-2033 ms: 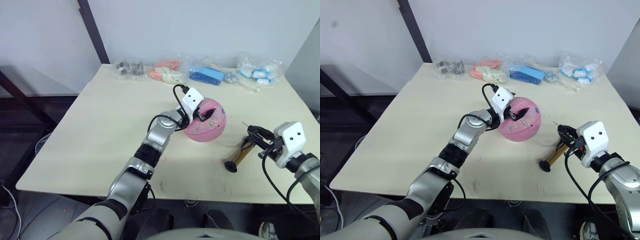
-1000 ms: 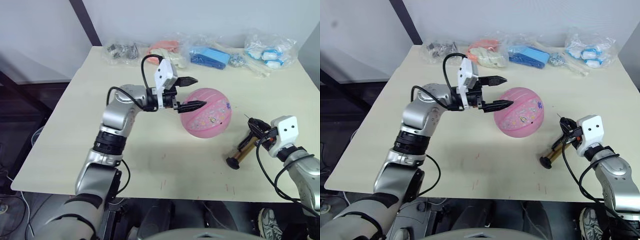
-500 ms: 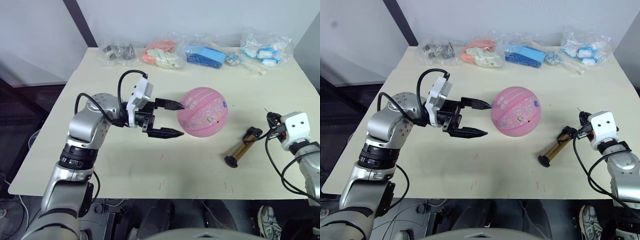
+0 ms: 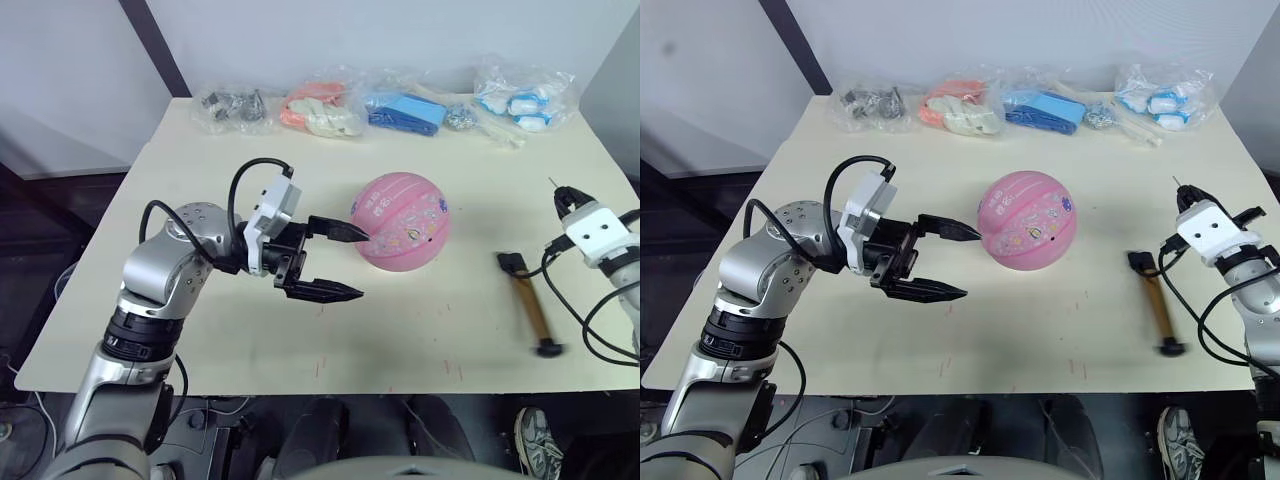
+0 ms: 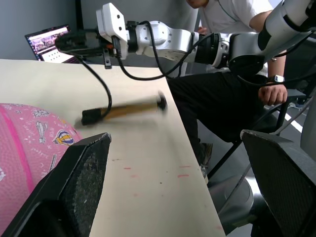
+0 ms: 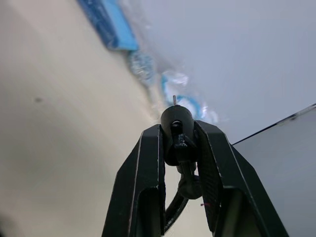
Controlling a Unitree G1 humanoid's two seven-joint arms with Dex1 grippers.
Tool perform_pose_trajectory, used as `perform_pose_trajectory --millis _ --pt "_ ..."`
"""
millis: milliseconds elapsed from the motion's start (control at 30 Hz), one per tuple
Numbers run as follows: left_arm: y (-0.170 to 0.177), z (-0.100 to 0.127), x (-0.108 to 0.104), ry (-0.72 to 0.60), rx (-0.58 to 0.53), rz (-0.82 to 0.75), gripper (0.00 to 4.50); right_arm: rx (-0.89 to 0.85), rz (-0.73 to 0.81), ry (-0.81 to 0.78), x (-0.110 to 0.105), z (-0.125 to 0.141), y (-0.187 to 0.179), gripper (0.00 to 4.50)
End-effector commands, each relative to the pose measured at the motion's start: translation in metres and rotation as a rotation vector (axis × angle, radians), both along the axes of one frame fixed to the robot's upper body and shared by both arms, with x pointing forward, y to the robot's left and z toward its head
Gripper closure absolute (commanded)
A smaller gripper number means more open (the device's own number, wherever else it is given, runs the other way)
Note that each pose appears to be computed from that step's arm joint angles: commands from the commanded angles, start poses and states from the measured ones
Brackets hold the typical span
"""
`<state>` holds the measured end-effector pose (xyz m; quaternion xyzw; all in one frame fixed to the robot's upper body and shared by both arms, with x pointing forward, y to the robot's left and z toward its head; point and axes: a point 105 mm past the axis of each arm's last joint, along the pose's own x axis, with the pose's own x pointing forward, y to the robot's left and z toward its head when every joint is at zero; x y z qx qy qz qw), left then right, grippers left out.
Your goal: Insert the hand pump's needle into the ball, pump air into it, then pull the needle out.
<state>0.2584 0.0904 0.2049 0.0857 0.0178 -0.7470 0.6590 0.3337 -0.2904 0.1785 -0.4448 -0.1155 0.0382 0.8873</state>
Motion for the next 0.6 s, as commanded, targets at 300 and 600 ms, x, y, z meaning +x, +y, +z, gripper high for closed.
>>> perform_pose_trajectory --millis 300,600 --pt "0.003 0.006 -0.006 -0.033 -0.006 -0.008 0.00 0.188 0.098 0.072 -0.015 -0.018 0.020 4.13" --pt "0.004 0.005 -0.008 -0.032 -0.003 -0.026 0.00 0.317 -0.150 0.062 -0.030 -0.027 -0.024 4.13"
